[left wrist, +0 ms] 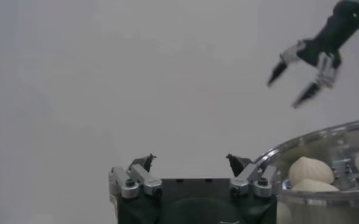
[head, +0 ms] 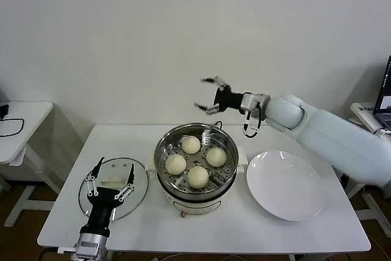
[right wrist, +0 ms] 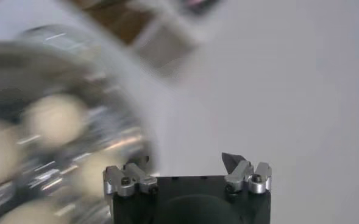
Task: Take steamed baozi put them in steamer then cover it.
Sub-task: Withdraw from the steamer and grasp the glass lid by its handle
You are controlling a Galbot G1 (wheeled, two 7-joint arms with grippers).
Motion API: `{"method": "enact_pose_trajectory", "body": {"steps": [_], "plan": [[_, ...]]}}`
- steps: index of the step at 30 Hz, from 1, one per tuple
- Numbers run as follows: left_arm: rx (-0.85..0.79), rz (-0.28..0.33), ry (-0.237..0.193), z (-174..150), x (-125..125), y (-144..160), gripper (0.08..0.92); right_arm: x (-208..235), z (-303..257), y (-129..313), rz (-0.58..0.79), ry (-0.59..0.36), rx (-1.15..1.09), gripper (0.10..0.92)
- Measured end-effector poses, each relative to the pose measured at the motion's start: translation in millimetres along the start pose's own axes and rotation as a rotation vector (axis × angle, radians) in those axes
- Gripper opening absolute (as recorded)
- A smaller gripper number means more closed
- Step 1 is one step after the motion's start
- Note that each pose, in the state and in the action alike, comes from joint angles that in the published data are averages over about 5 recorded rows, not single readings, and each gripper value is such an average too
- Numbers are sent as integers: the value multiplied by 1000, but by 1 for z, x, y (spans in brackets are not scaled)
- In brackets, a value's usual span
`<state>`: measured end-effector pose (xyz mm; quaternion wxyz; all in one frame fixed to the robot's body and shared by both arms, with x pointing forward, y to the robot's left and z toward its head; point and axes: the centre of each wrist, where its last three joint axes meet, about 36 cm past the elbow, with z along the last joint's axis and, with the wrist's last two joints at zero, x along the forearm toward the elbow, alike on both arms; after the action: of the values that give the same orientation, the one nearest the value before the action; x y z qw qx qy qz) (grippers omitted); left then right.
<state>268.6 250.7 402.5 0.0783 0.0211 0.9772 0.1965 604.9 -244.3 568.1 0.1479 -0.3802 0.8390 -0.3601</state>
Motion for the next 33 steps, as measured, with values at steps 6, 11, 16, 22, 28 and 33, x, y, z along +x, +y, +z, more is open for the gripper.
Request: {"method": "enact_pose_trajectory", "body": {"steps": [6, 11, 16, 22, 28, 33], "plan": [[-46, -11, -7, 1, -4, 2, 823, 31, 37, 41, 308, -74, -165, 823], [-96, -21, -12, 7, -7, 6, 823, 56, 64, 79, 507, -91, -277, 823], [-165, -29, -11, 17, -9, 10, 823, 82, 85, 117, 669, -91, -366, 823], [-312, -36, 7, 39, -10, 17, 823, 119, 107, 161, 817, -43, -442, 823], [-549, -6, 18, 75, -9, 26, 823, 155, 121, 202, 906, 28, -494, 823], [-755, 46, 37, 106, -5, 32, 823, 177, 125, 234, 938, 80, -529, 823]]}}
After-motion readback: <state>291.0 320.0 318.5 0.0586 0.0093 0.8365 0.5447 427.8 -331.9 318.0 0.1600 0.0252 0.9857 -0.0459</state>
